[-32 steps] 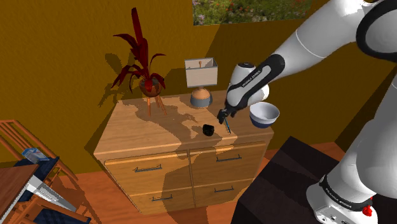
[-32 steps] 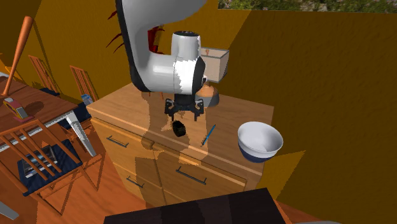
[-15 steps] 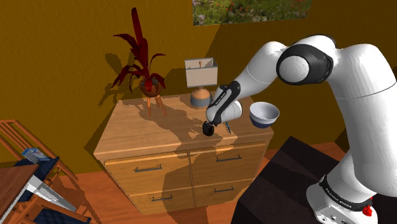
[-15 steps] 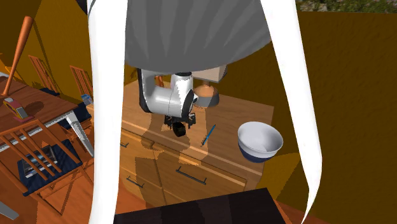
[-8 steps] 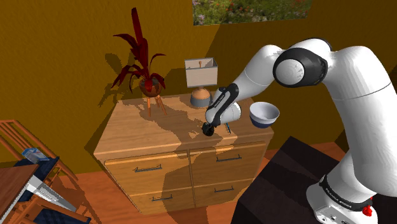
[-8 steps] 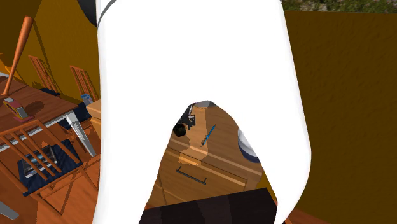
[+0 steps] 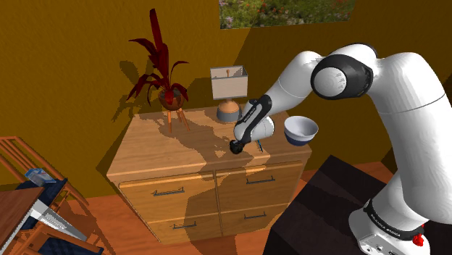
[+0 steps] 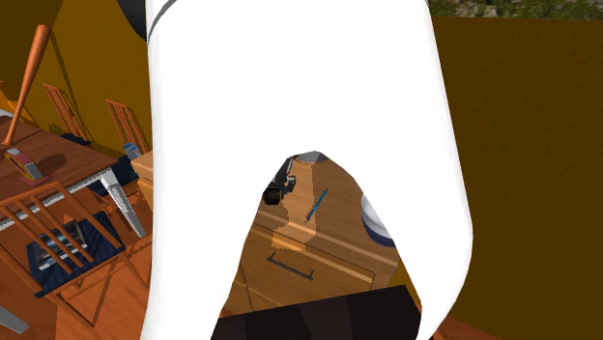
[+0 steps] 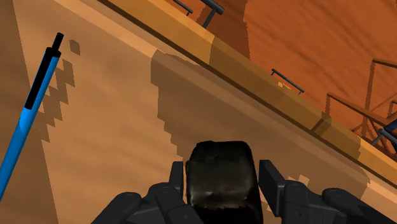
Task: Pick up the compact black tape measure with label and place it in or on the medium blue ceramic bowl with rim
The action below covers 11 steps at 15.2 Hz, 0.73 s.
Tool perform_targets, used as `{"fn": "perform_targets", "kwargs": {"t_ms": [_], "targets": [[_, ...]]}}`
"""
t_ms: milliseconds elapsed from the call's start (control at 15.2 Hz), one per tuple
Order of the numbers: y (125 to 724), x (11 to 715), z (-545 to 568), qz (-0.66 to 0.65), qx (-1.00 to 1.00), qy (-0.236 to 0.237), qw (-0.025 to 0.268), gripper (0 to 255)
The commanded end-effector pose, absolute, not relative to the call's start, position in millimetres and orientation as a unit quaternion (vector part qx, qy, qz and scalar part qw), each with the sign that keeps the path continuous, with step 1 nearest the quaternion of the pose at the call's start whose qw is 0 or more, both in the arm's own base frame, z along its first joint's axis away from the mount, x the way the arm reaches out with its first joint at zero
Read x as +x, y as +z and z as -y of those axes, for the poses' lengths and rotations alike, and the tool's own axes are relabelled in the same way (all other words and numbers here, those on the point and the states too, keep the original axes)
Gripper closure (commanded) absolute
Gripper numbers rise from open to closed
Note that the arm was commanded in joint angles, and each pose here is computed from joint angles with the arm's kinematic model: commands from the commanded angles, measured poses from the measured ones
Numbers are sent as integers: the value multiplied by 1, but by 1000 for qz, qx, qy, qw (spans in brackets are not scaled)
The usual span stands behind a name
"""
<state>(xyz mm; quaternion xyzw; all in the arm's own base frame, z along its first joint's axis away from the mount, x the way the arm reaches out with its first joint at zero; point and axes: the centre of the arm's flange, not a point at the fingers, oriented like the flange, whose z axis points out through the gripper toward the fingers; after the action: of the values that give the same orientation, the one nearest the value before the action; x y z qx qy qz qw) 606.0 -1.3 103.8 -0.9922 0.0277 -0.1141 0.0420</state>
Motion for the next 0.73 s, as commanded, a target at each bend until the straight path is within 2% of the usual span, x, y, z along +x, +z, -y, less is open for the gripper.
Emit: {"fn": "perform_targets", "kwargs": {"t_ms": [0, 660], "targets": [[104, 606, 1, -28, -992, -114, 42, 255], [140, 606, 1, -28, -992, -114, 42, 255]]}}
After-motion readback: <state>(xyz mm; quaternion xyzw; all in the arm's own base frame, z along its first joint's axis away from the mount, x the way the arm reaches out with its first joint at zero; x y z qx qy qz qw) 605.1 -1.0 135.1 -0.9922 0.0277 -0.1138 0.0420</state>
